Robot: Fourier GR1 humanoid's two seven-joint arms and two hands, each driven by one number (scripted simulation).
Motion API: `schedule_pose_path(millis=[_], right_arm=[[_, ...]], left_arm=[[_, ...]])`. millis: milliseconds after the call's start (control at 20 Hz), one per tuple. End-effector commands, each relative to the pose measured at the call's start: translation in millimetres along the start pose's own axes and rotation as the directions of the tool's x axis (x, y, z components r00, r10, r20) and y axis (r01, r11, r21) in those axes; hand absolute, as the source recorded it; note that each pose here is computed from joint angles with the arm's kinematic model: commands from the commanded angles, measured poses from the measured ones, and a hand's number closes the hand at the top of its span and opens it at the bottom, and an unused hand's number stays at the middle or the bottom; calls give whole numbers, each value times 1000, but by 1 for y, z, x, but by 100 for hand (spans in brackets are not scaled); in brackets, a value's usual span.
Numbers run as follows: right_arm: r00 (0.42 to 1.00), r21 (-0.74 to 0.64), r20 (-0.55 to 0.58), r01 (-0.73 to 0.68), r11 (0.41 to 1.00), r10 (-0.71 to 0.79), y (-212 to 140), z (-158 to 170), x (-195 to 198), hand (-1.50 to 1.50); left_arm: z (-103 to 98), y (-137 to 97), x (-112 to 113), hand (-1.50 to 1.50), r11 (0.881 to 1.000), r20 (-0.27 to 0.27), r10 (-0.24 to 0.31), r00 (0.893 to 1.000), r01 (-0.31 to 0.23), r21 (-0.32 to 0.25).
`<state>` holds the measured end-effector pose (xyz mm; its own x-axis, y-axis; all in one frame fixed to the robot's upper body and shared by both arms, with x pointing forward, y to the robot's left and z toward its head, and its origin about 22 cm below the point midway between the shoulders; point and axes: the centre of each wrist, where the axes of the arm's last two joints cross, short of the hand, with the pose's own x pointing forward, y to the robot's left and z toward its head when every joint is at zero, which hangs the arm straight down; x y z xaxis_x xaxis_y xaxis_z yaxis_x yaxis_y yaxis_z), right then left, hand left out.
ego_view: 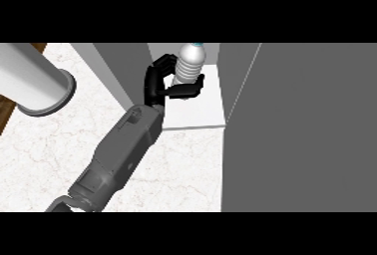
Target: Pick up the bottled water, place it into the cabinet and close the cabinet
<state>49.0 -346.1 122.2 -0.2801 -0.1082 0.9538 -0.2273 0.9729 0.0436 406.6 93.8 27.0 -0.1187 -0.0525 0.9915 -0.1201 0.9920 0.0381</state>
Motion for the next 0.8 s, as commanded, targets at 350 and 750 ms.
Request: schedule_pose_path(millis=[350,750], right_arm=[[996,51,53,65,997,-67,17,-5,13,-150],[998,57,56,36,998,-39,8,-3,4,-150]], left_arm=[[-33,0,24,-150,987,45,-157,987,156,41],[-27,-5,12,-150,985,22,-167,986,166,55]])
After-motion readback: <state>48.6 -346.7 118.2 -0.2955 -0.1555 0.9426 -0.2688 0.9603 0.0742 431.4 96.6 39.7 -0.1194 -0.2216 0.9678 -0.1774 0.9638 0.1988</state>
